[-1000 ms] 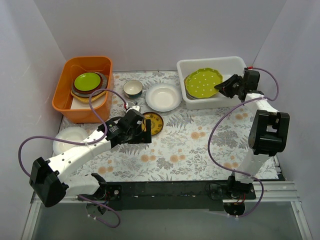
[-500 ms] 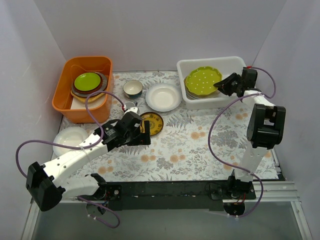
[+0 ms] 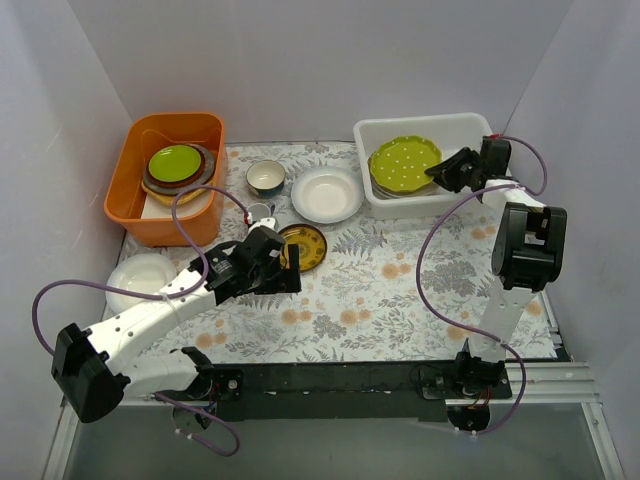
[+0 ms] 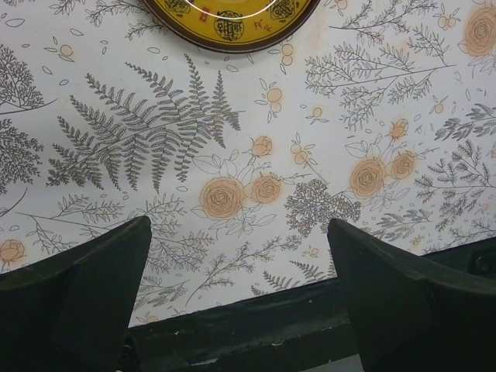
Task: Place the plates into the plastic bin on the countertop
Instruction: Place the plate in the plastic bin.
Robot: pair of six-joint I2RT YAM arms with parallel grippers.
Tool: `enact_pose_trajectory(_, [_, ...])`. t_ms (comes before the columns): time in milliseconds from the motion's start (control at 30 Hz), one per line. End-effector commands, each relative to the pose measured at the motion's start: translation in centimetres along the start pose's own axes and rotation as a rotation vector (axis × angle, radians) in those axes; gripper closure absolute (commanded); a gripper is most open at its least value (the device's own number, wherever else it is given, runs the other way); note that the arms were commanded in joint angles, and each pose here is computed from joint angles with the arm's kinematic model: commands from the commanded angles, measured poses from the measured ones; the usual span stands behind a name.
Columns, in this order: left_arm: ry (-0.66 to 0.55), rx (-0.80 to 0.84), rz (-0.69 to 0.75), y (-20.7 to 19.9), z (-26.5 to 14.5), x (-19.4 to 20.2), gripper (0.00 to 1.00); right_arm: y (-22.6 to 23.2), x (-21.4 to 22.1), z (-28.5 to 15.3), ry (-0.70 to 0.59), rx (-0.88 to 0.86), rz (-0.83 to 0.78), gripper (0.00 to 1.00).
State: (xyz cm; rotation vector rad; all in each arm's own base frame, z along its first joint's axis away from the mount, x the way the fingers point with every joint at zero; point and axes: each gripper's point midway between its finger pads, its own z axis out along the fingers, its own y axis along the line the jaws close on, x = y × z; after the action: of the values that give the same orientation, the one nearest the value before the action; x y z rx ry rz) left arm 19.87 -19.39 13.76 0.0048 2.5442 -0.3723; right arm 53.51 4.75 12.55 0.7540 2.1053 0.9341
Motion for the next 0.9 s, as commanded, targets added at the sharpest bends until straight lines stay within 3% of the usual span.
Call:
enact_pose_trajectory(0, [-0.033,0.016,-0.002,-0.3,-0.6,-0.5,0.02,5.4,-2.6,-1.3,-0.052,-0.165,-0.074,0.62])
enact_pose_trajectory(200, [-0.047,0.039,-0.008,-0.7,-1.1,-0.8,0.02,5.4,-2.6,-1.6,-0.046,-0.146,-0.088,0.45])
enact_pose_trajectory(467, [-0.039,0.049,-0.018,-0.7,-1.3,-0.4,0.02,5.1,-2.9,-3.0,-0.072,-0.103,-0.112,0.41])
enact_pose_trajectory(867, [-0.039,0.051,-0.047,-0.6,-1.2,-0.1,0.02,8.5,-3.5,-11.2,-0.2,-0.075,-0.319,0.35])
